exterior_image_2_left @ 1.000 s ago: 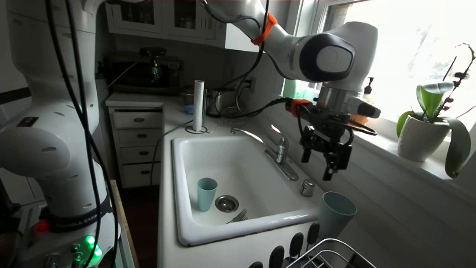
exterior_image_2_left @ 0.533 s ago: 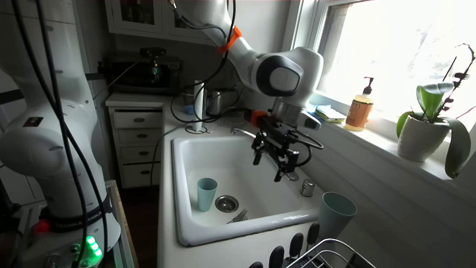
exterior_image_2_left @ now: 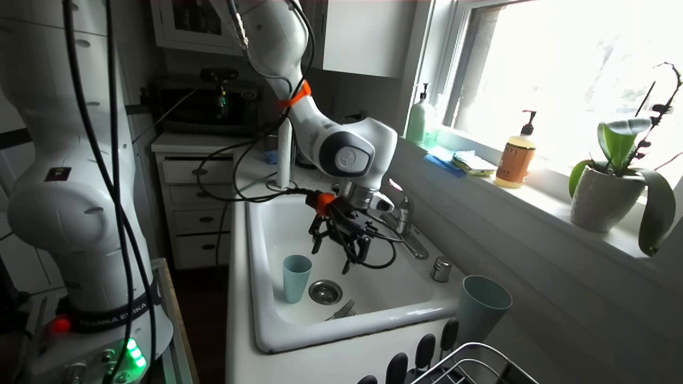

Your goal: Pour water out of the cup beside the sink into the cup in the sink then pour all the water in the sink

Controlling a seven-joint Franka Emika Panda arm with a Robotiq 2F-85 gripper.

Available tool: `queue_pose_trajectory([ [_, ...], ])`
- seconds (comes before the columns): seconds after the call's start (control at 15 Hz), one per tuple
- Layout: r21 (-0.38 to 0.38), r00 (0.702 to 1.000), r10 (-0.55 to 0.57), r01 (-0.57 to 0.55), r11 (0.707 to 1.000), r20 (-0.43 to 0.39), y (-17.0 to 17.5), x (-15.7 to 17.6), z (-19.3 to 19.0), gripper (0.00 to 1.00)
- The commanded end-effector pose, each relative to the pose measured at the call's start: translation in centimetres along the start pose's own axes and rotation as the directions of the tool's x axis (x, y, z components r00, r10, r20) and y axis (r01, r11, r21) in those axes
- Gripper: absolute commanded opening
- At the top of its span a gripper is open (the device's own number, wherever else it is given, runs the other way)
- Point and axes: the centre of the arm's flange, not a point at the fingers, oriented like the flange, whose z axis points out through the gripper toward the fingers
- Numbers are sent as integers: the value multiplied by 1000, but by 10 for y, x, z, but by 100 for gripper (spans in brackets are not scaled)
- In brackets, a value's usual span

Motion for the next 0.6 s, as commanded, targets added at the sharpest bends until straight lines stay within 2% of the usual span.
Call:
queue_pose_trajectory([
  [0.0, 34, 996, -92, 92, 995, 11, -29, 23, 40, 100],
  [0.27, 87, 988, -156, 156, 984, 0, -52, 41, 74, 100],
  [0.53, 73, 974, -206, 213, 974, -93, -55, 60, 91, 100],
])
